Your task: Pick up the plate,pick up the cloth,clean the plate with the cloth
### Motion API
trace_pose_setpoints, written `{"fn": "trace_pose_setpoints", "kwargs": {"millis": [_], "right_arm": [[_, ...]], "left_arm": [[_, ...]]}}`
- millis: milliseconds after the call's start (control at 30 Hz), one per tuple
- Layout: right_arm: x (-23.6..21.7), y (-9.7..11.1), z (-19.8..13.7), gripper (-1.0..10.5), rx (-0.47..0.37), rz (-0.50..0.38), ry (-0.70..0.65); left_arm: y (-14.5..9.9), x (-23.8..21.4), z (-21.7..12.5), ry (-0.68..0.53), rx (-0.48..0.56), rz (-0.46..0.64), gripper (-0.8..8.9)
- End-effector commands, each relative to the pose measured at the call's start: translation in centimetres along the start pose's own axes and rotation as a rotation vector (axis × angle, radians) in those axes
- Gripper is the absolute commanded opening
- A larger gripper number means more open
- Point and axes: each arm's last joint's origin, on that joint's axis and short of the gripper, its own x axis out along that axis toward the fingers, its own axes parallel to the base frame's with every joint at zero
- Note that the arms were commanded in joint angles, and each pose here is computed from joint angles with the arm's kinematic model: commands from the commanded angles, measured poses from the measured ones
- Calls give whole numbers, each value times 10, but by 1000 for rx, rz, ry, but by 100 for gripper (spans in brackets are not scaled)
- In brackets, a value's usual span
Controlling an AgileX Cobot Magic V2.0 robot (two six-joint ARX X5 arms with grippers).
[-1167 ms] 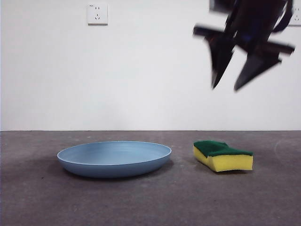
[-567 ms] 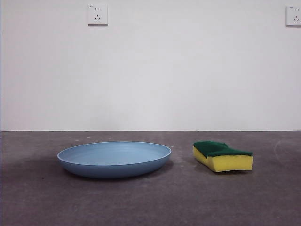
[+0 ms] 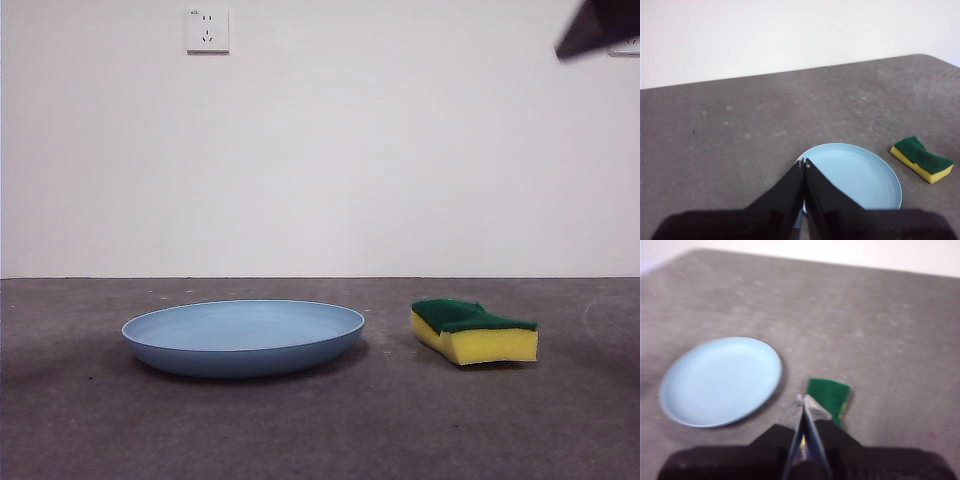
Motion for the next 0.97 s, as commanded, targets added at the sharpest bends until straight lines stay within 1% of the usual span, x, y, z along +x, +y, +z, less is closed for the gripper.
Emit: {"fn": "trace_pose_setpoints", "kwargs": {"millis": [33,367,667,767,833,967], "right_arm": [[1,-1,0,2,7,-37,-16],[1,-1,0,1,7,-37,-16],[1,-1,0,1,7,-37,-16],[1,-1,0,1,7,-37,-16],[1,-1,0,1,7,-37,-16],[1,-1,0,1,7,-37,-16]], "left_arm": [[0,0,-1,7,-15,-3,-3],[1,-1,-11,112,-1,10,-3],[1,-1,-13,125,1,10,-3],[2,-2,-12,120,29,28,-3],[5,-1,-12,106,21,52,-3],[14,4,-11,7,-16,155,-3]]}}
